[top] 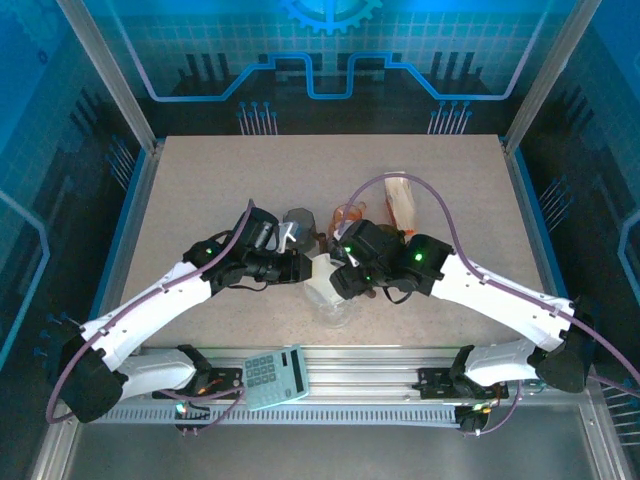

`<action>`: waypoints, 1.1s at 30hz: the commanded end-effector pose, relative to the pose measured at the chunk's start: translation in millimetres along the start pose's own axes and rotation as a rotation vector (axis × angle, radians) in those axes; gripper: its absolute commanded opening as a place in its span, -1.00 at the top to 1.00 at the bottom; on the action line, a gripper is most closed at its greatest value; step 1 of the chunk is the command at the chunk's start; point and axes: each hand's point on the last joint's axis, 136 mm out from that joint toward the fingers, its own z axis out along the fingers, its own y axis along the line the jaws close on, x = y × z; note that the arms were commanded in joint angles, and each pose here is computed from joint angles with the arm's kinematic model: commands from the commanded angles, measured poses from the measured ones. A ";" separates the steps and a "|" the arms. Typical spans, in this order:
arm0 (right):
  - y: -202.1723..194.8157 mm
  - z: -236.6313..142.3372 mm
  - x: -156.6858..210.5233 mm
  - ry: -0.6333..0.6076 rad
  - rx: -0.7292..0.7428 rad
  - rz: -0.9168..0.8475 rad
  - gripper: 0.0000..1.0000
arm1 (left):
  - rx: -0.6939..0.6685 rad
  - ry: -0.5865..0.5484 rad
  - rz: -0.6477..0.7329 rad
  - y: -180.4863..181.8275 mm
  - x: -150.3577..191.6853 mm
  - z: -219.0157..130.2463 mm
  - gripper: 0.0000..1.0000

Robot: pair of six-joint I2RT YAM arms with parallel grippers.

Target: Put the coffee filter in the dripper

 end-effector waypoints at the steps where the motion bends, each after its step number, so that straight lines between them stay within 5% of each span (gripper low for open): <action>1: -1.8 -1.0 -2.8 -0.011 -0.011 0.047 -0.24 | 0.027 -0.023 0.013 -8.6 -7.2 -4.8 0.57; 12: -5.8 11.6 7.3 0.021 -0.002 0.070 0.39 | 0.031 -0.028 0.004 -7.0 -8.5 -3.7 0.61; 15: -5.2 11.9 6.6 0.020 -0.004 0.070 0.44 | 0.032 -0.029 0.002 -6.8 -8.5 -3.2 0.62; 27: -7.4 12.8 5.5 0.030 0.043 0.047 0.46 | 0.073 -0.032 0.006 -14.7 -8.6 -7.2 -0.05; 33: -7.3 12.3 3.1 0.030 0.061 0.035 0.45 | 0.059 -0.001 0.043 -19.4 -3.0 -17.5 -0.16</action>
